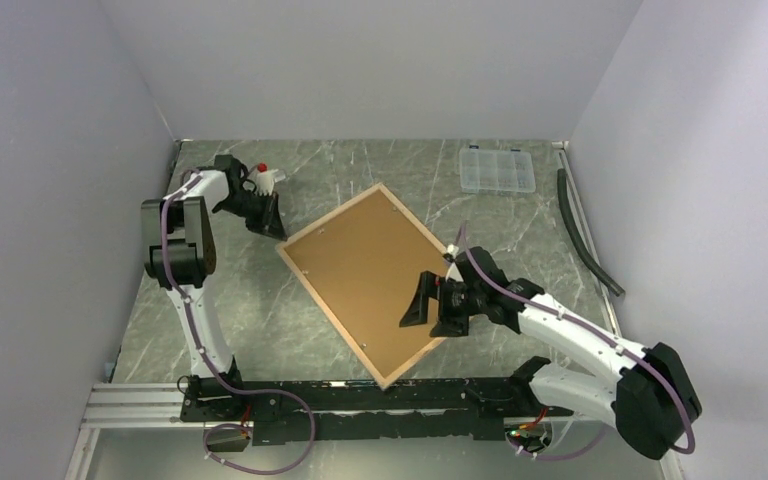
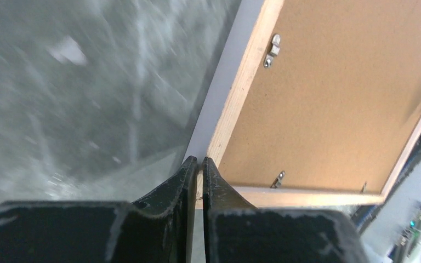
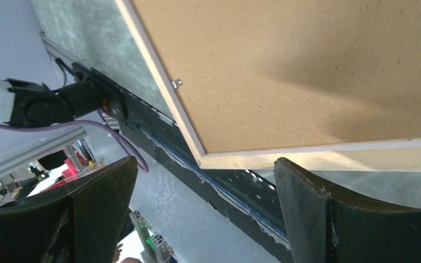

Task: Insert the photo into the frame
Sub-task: Adjust the photo frame at the center of the board, then install the photo frame at the center of the board.

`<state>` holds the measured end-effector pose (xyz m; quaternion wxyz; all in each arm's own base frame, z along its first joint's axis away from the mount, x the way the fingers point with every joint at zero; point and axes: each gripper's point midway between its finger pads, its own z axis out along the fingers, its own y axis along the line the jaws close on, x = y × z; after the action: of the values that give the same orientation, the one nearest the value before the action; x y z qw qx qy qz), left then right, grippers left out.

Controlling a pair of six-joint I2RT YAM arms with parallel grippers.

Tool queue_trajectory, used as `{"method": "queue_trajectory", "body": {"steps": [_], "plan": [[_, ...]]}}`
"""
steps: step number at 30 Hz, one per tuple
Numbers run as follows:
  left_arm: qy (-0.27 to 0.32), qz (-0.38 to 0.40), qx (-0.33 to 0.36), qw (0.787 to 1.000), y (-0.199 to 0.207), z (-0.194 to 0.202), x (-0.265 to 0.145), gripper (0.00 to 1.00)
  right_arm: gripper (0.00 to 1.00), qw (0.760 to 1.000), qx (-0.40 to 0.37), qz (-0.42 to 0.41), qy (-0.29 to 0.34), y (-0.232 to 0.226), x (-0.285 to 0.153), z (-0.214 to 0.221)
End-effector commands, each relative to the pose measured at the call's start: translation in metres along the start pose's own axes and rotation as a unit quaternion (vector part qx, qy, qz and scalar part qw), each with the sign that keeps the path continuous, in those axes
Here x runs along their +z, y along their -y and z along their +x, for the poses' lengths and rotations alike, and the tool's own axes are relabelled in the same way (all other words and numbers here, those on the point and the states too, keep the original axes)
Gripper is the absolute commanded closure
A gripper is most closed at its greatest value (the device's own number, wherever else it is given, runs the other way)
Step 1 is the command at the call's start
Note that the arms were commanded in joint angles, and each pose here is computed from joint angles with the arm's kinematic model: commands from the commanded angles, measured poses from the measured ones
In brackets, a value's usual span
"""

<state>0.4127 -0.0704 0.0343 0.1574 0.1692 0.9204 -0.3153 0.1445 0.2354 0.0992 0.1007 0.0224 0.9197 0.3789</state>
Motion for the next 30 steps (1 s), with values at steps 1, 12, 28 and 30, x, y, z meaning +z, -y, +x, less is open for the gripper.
{"method": "queue_trajectory", "body": {"steps": [1,12,28,30], "plan": [[-0.069,0.013,-0.012,0.997,0.027,0.058,-0.005,0.88,0.00,0.999,0.044,0.009,0.001,0.018,-0.006,0.012],[-0.103,0.045,0.018,0.994,0.085,0.098,-0.055,0.82,0.00,0.996,0.057,0.055,0.052,0.045,-0.011,-0.011],[-0.029,0.019,-0.017,0.999,0.024,0.002,-0.026,0.63,0.00,0.993,0.015,0.012,0.120,-0.018,0.000,-0.059],[-0.037,0.035,-0.018,0.999,0.029,0.009,-0.018,0.63,0.00,0.993,0.010,0.006,0.119,-0.027,0.015,-0.065]]}}
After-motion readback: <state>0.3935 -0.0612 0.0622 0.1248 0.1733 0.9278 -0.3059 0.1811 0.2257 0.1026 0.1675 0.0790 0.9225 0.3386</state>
